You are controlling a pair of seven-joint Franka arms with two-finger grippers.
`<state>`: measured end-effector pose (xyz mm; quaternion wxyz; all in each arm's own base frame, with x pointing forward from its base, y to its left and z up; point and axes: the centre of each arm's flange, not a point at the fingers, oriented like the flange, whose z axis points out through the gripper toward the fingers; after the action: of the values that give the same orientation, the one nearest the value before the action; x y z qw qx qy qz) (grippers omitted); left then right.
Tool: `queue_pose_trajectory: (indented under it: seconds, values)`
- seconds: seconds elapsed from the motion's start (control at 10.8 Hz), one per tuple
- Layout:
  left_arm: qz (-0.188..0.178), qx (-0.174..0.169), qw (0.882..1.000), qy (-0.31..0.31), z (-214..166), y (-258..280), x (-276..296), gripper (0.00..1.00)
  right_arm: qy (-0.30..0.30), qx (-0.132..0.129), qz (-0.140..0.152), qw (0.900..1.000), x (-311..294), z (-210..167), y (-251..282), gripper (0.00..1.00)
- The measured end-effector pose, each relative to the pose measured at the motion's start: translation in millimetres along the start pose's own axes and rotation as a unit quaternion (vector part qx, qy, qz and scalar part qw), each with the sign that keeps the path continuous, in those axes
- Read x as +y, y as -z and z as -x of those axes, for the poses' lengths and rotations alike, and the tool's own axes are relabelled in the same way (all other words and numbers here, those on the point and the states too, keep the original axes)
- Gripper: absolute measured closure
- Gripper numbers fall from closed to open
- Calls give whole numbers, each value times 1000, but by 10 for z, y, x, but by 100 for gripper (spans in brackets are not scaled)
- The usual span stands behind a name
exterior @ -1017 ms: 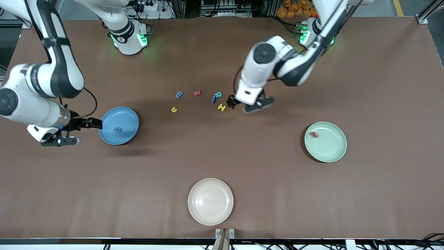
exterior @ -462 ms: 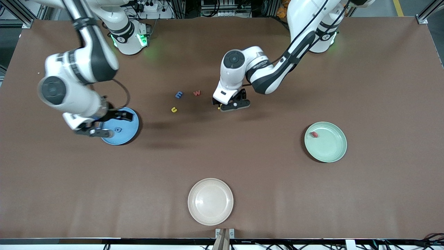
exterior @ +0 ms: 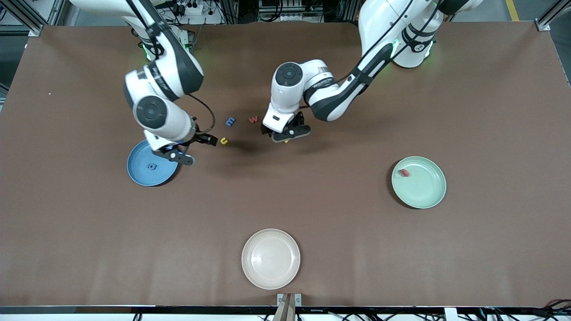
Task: Sort upper and lower case letters into plates
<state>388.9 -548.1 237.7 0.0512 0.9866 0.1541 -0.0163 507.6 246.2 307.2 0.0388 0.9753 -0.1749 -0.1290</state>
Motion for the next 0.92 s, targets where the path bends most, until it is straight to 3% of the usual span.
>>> queue_pose_trajectory:
  seconds: [0.28,0.46,0.92]
  values:
    - [-12,-12,999,47,135,-225,22,0,-48,-5,-20,999,-65,47,-605,10]
    - [-15,-15,998,58,180,-274,29,0,-75,-23,-41,996,-70,53,-839,15]
    - [-19,-17,998,63,354,-349,73,1,-135,-48,-39,989,-83,49,-1171,24]
